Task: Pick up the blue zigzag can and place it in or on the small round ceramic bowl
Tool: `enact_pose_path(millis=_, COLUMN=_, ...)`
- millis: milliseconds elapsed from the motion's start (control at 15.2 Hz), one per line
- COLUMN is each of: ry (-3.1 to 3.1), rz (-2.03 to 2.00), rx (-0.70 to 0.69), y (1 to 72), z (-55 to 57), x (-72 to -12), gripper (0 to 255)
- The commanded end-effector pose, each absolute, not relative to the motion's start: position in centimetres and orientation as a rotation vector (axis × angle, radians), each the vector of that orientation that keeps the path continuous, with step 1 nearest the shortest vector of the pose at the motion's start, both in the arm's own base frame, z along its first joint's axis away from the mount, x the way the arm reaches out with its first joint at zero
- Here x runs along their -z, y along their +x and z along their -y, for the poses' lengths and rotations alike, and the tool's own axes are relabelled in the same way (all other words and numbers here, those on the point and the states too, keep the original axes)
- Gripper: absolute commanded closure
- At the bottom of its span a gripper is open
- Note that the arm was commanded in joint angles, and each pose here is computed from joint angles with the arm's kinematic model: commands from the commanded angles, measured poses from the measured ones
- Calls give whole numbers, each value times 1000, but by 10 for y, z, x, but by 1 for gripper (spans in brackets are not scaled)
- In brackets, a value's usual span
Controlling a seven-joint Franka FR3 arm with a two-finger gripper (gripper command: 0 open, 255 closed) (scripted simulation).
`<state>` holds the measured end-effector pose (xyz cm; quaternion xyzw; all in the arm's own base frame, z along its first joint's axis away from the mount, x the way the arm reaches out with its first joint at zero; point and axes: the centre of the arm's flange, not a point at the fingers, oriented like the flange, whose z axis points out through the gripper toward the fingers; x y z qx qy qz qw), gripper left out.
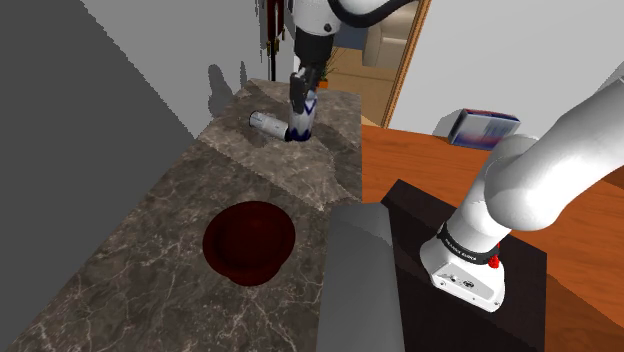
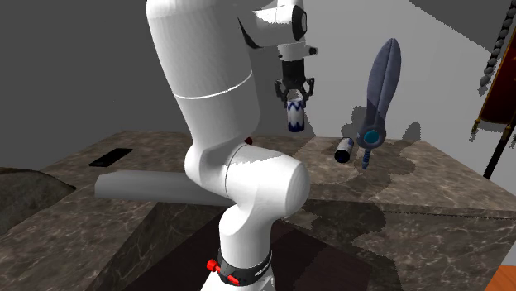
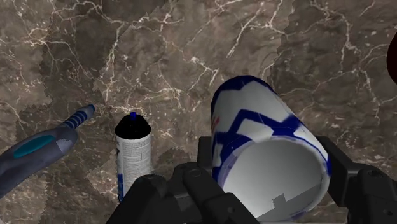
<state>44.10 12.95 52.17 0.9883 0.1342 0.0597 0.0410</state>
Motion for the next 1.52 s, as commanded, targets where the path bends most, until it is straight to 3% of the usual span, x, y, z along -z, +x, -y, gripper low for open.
enact_pose_path(millis=0, ry=3027, rz=-408, rx=-183, y=430, z=-155, x=-527, gripper=255)
enact_pose_path(millis=462, ry=3026, rz=-410, rx=-184, y=410, z=-217, x=-533, gripper=255)
enact_pose_path(millis=528, ry=3026, rz=-410, rx=-184, y=410, z=-217, x=-533, gripper=0)
enact_pose_path(millis=1452, ry=2706, rz=-1550, rx=-48, y=526, z=-249, x=-388, gripper=0)
